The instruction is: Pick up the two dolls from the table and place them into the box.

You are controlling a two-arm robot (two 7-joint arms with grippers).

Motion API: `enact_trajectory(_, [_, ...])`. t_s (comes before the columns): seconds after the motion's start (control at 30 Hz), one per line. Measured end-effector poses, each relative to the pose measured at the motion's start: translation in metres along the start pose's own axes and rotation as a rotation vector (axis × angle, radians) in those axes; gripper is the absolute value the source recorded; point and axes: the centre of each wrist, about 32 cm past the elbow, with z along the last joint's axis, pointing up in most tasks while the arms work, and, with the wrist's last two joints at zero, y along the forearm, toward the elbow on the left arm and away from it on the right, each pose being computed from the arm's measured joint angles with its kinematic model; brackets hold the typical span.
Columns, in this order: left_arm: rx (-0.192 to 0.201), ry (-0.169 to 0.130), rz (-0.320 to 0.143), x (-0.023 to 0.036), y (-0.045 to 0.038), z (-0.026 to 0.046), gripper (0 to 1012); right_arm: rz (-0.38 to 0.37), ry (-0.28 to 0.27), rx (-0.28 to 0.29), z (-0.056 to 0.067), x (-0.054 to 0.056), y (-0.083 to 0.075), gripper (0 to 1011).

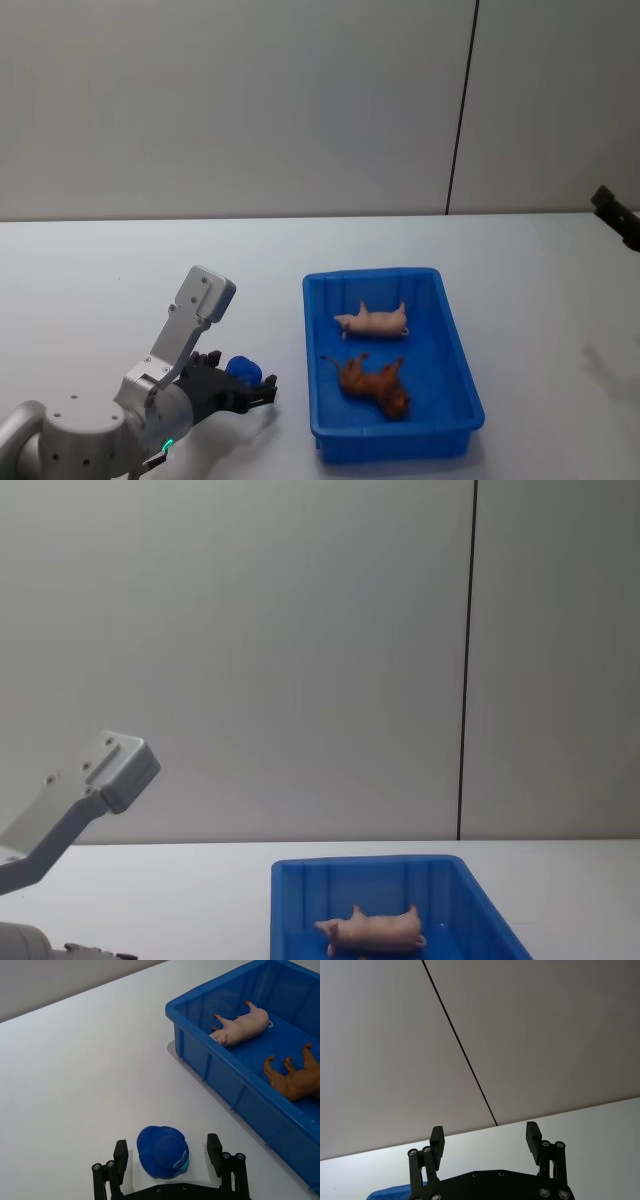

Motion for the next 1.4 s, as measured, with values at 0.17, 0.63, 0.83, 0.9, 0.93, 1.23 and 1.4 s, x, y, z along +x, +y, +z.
enact_trajectory(0.17, [0.01,-0.005,0.01,-0.0005,0.0022,-0.0007,1001,0.0,0.0,0.0,0.0,0.0,0.0,1001])
enact_trajectory(0.63, [0.021,-0.009,0.021,-0.0009,0.0044,-0.0013,866,0.0,0.0,0.0,0.0,0.0,0.0,1001])
enact_trajectory(0.83, [0.023,-0.01,0.023,-0.001,0.0048,-0.0014,703,0.0,0.0,0.0,0.0,0.0,0.0,1001])
enact_trajectory(0.9, [0.023,-0.01,0.023,-0.001,0.0049,-0.0014,646,0.0,0.0,0.0,0.0,0.0,0.0,1001])
enact_trajectory(0.93, [0.023,-0.01,0.023,-0.001,0.0049,-0.0014,625,0.0,0.0,0.0,0.0,0.0,0.0,1001])
enact_trajectory(1.23, [0.024,-0.012,0.025,-0.0011,0.0052,-0.0015,361,0.0,0.0,0.0,0.0,0.0,0.0,1001])
enact_trajectory(1.4, [0.025,-0.012,0.025,-0.0011,0.0053,-0.0015,317,0.0,0.0,0.0,0.0,0.0,0.0,1001])
